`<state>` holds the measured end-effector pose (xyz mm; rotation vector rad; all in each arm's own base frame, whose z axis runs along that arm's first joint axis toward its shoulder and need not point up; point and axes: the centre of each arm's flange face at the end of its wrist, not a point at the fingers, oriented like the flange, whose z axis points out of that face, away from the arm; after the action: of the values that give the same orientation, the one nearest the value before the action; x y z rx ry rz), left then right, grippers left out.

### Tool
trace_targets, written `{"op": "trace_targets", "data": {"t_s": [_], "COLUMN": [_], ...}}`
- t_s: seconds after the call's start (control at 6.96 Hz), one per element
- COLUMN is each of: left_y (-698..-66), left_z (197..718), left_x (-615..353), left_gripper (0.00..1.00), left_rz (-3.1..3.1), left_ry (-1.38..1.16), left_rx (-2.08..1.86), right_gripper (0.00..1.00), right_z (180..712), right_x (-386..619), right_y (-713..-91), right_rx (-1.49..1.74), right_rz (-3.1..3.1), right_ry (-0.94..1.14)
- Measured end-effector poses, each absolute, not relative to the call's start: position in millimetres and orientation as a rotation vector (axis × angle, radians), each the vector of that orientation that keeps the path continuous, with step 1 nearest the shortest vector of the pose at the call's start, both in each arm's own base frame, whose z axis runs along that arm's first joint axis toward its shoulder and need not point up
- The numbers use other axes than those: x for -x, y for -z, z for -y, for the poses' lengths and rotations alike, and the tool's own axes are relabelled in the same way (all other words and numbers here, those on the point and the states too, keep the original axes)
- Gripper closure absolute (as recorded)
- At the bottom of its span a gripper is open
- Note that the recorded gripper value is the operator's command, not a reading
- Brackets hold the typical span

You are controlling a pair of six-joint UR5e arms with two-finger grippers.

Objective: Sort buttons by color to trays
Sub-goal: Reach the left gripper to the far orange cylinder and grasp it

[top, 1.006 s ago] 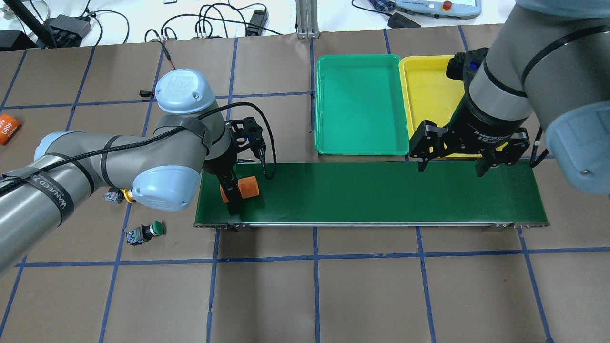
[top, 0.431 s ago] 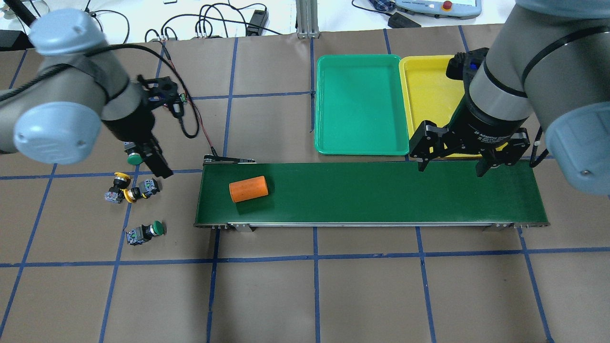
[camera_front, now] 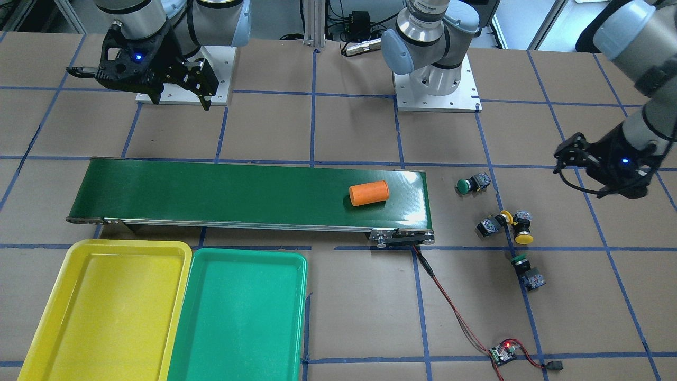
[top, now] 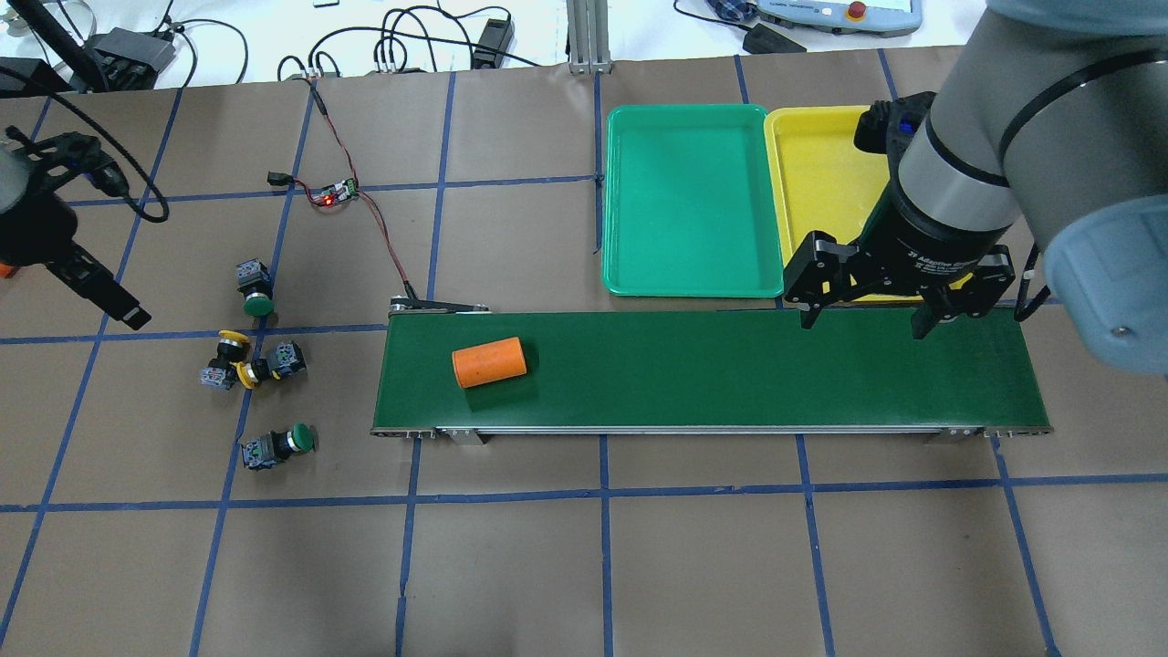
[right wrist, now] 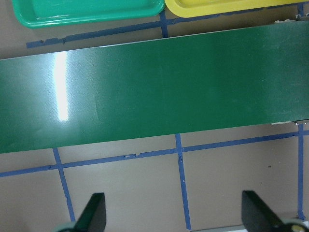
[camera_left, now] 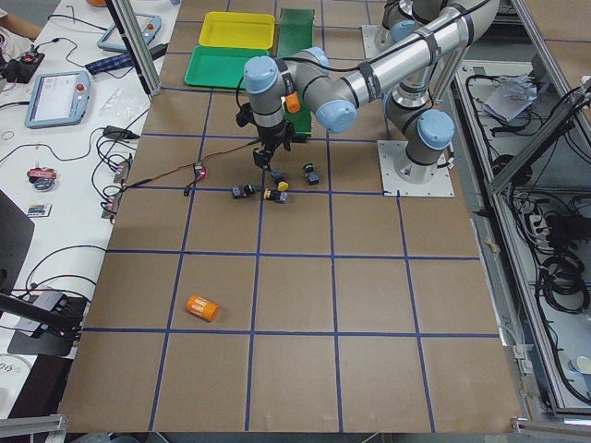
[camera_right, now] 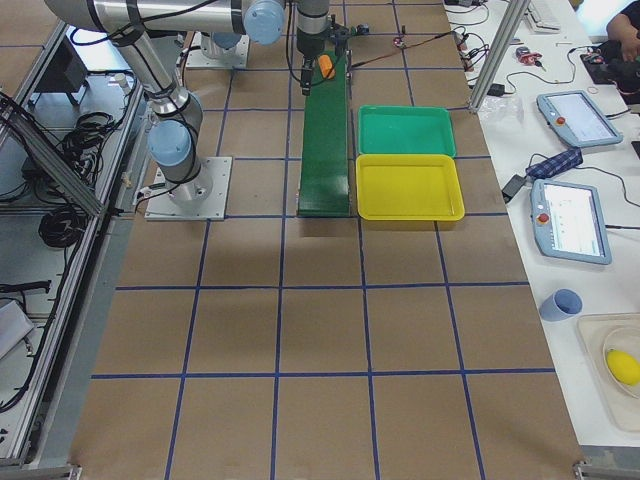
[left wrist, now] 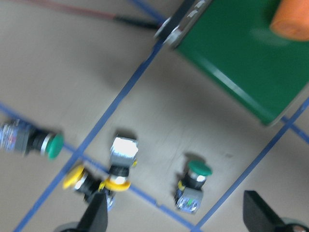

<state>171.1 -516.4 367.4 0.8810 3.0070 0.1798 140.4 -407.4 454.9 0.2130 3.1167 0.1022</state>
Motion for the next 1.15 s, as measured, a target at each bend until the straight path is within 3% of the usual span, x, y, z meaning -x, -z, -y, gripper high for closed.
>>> {"op": "trace_targets", "data": {"t_s": [0.43,1.15], "left_y": [-359.3,-269.6], "left_z": [553.6,587.1], "left_x": [-299.4,-469.2], "left_gripper": [0.0,0.0], "left_rz": [-2.996,-3.065], "left_ry": [-0.083,0.005], "left_rx": [-0.363,-0.121], "right_gripper": [0.0,0.0], "right_z": [407.4,406.8], "right_x": [-139.2,-139.1], "right_y": [-454.8,-453.2], "right_rx": [-0.213,-0.215], "right_rz": [-3.129,-3.13], "right_ry": [-0.101,-0.106]}}
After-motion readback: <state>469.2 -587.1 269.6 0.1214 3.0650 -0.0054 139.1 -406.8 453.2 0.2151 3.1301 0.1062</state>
